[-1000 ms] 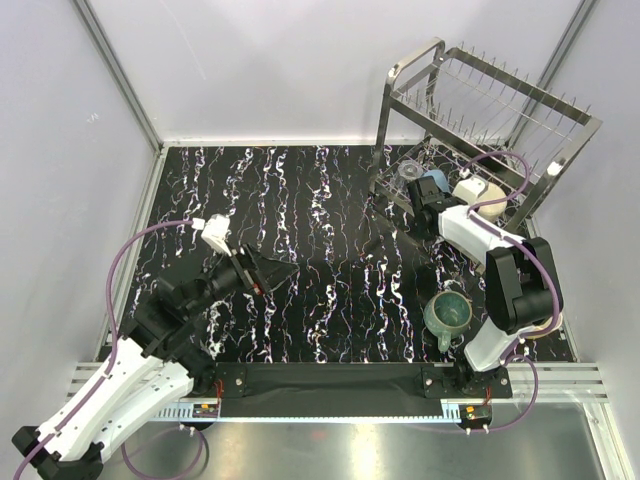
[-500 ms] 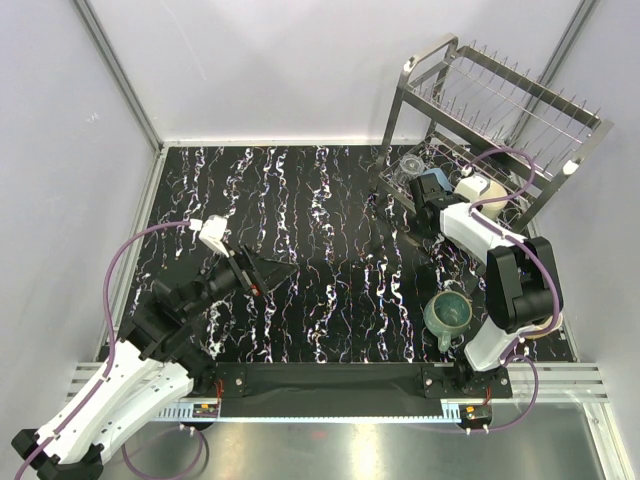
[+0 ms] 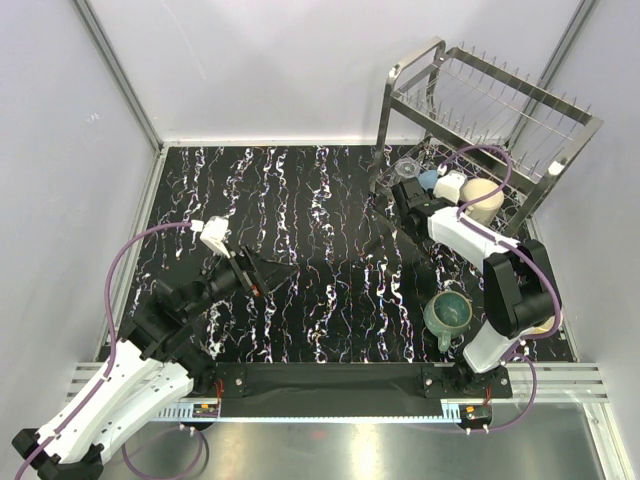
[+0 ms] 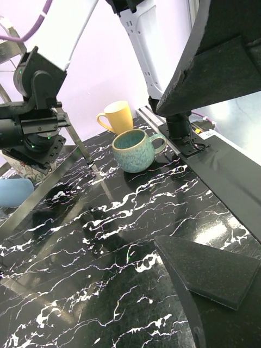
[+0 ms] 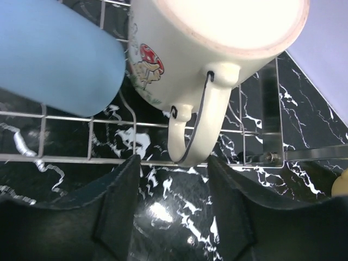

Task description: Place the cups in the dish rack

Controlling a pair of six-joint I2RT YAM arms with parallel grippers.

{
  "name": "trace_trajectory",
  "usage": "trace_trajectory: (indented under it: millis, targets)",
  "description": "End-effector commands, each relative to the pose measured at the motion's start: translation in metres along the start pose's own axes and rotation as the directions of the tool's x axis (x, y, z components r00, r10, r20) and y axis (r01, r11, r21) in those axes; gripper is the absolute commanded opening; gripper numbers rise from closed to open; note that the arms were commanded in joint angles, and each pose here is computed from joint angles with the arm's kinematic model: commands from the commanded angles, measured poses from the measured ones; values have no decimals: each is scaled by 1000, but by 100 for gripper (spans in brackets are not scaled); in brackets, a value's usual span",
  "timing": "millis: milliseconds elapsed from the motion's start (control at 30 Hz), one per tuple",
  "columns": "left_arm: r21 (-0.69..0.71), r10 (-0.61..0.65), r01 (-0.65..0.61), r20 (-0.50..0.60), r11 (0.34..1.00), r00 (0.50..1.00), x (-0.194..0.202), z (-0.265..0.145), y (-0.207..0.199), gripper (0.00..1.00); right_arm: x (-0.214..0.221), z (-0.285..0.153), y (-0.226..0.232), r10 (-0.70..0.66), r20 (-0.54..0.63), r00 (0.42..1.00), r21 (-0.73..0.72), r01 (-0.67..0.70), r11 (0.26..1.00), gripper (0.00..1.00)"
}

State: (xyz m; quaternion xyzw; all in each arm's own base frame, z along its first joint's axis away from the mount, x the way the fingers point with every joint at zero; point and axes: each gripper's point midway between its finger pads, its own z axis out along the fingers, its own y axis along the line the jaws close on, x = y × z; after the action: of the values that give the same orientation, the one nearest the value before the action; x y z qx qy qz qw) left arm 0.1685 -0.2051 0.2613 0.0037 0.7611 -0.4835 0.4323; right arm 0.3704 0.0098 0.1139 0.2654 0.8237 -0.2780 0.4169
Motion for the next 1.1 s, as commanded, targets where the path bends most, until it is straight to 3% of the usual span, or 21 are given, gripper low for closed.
trace_trajectory:
  millis: [0,100,300,700,900,1067]
  targets:
    - [21,13,-13,20,1000,1000,-5,0,-5,99,-27,-23,1,52,49,997,-39,-50,998,64]
    - [25,12,-12,20,1000,1000,-6,0,-6,99,-23,-27,2,37,39,999,-48,-35,998,73]
    - [23,9,-10,24,1000,1000,-6,-1,-6,99,-27,-43,2,19,44,999,-88,-15,996,80]
    - [14,11,-11,25,1000,1000,-5,-2,-3,99,-26,-110,-2,-12,-3,1000,-287,11,958,84]
    - [16,6,-6,32,1000,999,-7,-3,-4,99,-65,-149,-22,67,2,998,-408,-61,911,81]
    - [19,2,-3,35,1000,999,-7,-4,-5,99,-98,-184,-36,140,5,990,-550,-114,827,79]
